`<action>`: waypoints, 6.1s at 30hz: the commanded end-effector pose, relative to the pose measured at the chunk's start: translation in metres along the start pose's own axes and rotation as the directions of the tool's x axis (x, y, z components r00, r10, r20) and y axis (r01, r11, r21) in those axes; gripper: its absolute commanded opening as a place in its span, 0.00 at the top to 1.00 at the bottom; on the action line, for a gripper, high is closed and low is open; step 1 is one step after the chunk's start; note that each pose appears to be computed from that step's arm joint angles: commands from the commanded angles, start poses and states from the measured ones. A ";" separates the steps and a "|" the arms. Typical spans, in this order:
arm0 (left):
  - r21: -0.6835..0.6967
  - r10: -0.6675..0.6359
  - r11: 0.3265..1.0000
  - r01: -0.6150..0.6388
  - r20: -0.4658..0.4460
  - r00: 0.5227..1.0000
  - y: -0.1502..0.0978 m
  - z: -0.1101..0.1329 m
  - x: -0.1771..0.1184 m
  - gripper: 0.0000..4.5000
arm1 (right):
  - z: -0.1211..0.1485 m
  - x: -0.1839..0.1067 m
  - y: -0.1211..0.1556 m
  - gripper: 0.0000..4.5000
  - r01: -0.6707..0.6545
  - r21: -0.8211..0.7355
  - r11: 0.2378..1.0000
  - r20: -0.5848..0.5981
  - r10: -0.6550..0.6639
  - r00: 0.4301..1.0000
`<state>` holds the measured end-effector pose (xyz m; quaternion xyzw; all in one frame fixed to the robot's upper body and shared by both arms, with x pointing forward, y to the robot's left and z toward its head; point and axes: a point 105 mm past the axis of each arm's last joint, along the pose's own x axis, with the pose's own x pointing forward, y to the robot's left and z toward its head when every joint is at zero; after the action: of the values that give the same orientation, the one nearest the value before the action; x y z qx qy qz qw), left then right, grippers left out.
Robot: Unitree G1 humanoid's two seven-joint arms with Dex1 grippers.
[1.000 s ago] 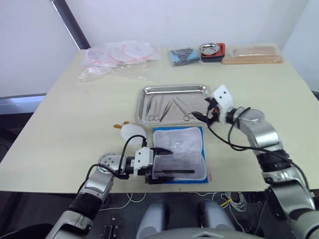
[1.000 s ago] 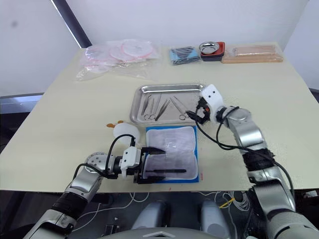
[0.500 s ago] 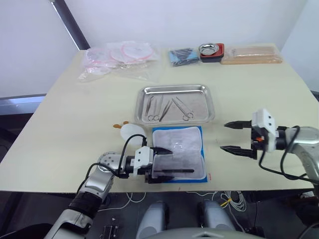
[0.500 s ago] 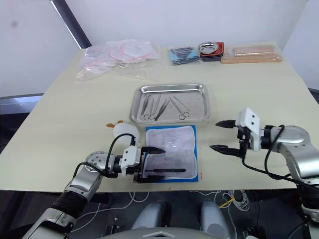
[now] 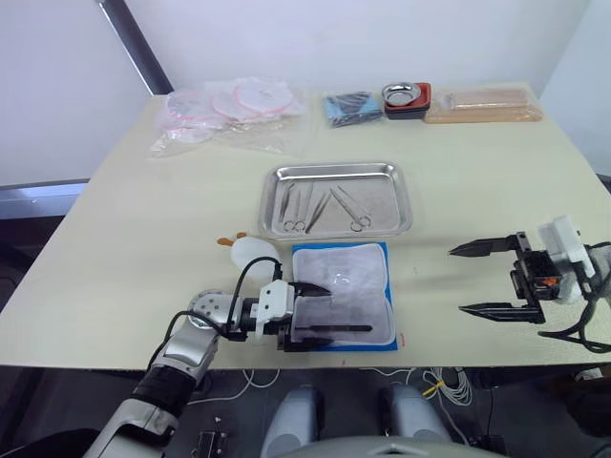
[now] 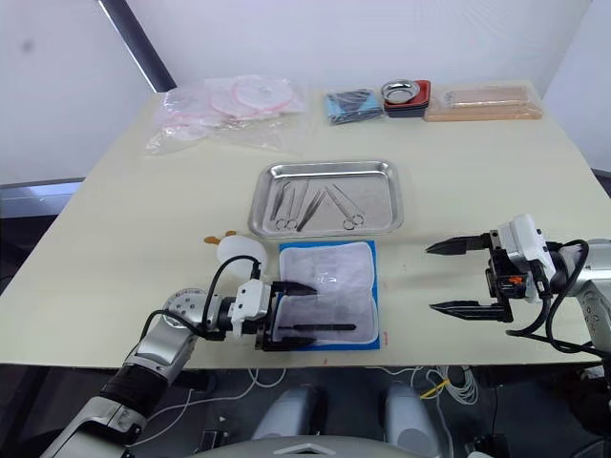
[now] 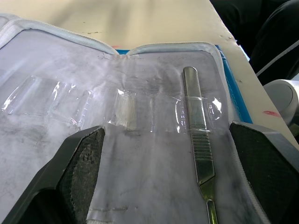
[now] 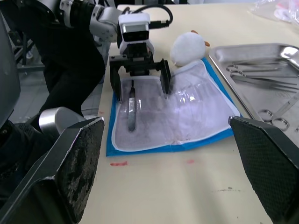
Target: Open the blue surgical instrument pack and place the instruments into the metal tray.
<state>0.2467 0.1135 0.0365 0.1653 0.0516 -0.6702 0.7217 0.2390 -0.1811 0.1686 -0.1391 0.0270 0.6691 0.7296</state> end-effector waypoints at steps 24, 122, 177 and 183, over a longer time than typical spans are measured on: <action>-0.211 -0.045 0.977 -0.014 -0.268 0.962 -0.026 -0.069 -0.022 0.00 | -0.065 0.128 0.003 0.01 -0.099 -0.105 0.990 -0.199 0.077 0.977; -0.205 -0.041 0.979 -0.014 -0.261 0.965 -0.022 -0.068 -0.017 0.00 | 0.002 0.065 -0.060 1.00 0.327 0.150 0.933 -0.064 -0.320 0.945; -0.194 0.031 0.978 -0.077 -0.231 0.972 -0.021 -0.065 -0.021 0.00 | 0.003 0.099 -0.163 0.01 0.720 0.155 0.676 -0.154 -0.703 0.694; -0.166 0.074 0.980 -0.106 -0.187 0.980 -0.013 -0.054 -0.024 0.00 | -0.005 0.088 -0.138 0.01 0.641 0.155 0.752 -0.058 -0.640 0.766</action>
<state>0.2466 0.1174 0.0401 0.1647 0.0414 -0.6669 0.7255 0.3909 -0.1070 0.1452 -0.0807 0.0868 0.3528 0.9282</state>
